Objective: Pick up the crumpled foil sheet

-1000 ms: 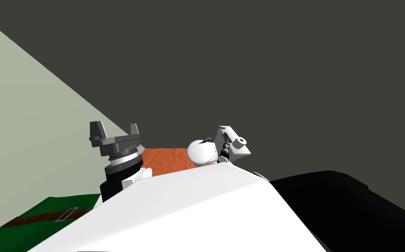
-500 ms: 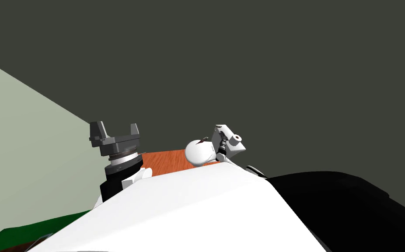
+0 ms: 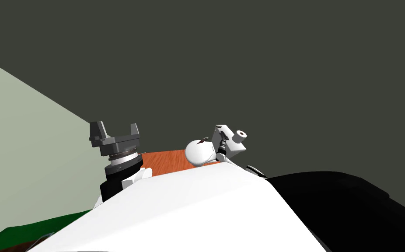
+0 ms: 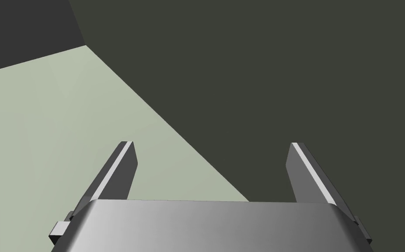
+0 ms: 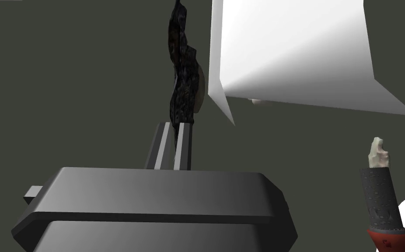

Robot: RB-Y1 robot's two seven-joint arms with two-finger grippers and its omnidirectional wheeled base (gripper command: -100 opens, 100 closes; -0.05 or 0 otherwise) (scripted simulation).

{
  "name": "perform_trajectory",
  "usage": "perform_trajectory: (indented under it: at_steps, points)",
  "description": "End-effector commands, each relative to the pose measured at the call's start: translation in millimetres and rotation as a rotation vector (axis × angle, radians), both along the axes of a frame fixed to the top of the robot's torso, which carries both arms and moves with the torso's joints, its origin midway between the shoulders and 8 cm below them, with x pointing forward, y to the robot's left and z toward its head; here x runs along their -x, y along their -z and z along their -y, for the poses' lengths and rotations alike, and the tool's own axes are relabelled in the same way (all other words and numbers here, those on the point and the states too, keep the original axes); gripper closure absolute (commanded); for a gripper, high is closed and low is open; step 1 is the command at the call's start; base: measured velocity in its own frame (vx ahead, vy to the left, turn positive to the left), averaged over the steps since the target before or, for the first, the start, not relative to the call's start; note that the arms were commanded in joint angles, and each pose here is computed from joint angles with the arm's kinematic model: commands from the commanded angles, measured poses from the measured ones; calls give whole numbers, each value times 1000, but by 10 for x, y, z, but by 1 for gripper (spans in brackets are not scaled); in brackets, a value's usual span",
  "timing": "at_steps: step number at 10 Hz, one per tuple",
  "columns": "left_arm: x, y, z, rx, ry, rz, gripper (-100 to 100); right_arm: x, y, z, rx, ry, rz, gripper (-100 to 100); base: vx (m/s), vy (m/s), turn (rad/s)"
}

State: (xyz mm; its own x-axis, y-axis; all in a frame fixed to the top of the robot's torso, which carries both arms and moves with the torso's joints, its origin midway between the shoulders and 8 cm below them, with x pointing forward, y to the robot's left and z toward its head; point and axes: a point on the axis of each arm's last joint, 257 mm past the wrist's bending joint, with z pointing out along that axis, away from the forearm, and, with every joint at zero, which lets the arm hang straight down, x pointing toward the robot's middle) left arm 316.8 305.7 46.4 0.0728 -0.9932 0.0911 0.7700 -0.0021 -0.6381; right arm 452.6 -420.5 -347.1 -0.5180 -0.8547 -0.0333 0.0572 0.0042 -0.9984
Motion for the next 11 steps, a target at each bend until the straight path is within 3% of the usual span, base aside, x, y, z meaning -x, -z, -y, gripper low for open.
perform_trajectory:
  at_steps: [1, 2, 3, 4, 7, 10, 11]
  points:
    - [0, 0, 0, 0, 0, 0, 0, 0, 0, 0, 0, 0, 0, 0, 0, 0, 0]
    - [0, 0, 0, 0, 0, 0, 0, 65, -19, 95, 9, 21, 0, 100, -7, -11, 167]
    - [0, 0, 0, 0, 0, 0, 0, 223, 7, 186, 4, 54, 0, 100, -13, -34, 319]
    - [0, 0, 0, 0, 0, 0, 0, 223, 7, 186, 4, 54, 0, 100, -9, -31, 168]
    - [0, 0, 0, 0, 0, 0, 0, 666, 15, 446, -2, 155, 9, 100, -15, -19, 312]
    - [0, 0, 0, 0, 0, 0, 0, 884, 55, 550, -1, 194, 0, 100, -11, -12, 158]
    - [0, 0, 0, 0, 0, 0, 0, 1047, 47, 638, 1, 230, 1, 100, -11, -11, 252]
